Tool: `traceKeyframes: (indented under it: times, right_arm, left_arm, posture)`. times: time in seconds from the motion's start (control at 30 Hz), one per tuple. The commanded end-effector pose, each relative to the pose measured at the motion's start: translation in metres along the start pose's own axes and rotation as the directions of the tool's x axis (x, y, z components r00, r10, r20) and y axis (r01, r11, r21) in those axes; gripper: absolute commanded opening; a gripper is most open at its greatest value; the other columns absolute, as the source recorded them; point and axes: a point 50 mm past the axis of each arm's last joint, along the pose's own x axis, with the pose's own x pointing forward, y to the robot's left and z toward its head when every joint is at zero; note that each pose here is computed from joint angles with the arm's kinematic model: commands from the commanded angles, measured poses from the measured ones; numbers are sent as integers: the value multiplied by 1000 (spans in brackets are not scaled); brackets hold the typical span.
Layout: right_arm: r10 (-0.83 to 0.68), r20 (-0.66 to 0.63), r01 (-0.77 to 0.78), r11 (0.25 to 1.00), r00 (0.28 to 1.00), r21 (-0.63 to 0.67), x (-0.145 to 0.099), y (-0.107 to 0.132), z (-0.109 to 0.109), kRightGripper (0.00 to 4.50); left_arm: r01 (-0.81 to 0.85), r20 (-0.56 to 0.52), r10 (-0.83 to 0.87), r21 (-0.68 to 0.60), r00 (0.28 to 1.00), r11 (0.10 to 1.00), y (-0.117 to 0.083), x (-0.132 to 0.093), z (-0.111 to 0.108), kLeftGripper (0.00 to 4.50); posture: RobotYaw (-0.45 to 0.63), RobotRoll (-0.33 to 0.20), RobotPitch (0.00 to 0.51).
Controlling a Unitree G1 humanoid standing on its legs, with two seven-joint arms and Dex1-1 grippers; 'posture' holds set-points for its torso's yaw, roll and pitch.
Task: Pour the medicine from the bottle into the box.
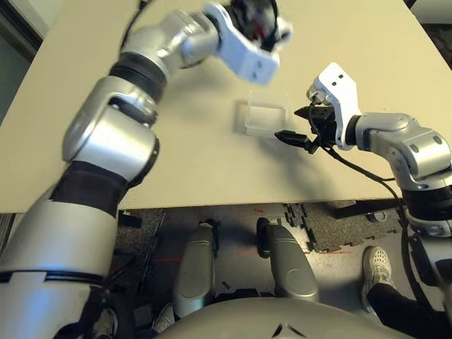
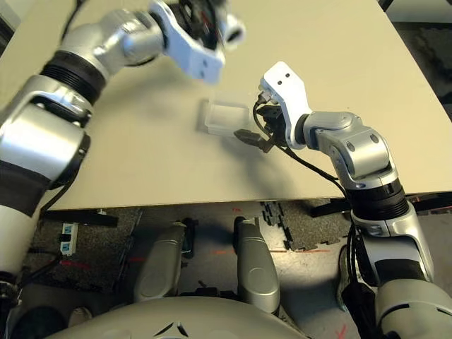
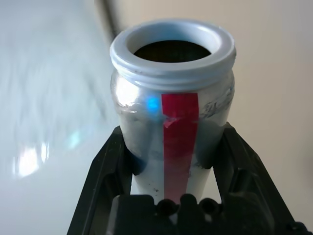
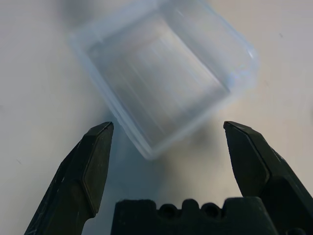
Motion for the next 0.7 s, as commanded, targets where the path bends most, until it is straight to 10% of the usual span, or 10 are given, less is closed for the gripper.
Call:
traceKeyframes:
  times: [0.03,0.5,0.6,0.7]
  right_arm:
    - [-14,23,13,1000,1000,20,0,0,-1,4500]
    - [-12,29,11,1000,1000,20,-1,1,0,4500]
    - [-6,25,6,1000,1000,19,-1,1,0,4500]
    - [-4,24,3,1000,1000,17,-2,1,0,4500]
  left_arm:
    - [44,39,-49,103,998,994,-11,4,7,2458]
    - [20,7,-21,80,1000,997,-7,7,6,2458]
    - [-41,-40,30,-291,999,956,-4,6,1,2458]
    - [-166,-125,108,-755,986,635,0,2,-14,2458]
  posture:
    - [-17,0,183]
    - [-8,0,188]
    - [-9,0,189]
    - [-11,0,191]
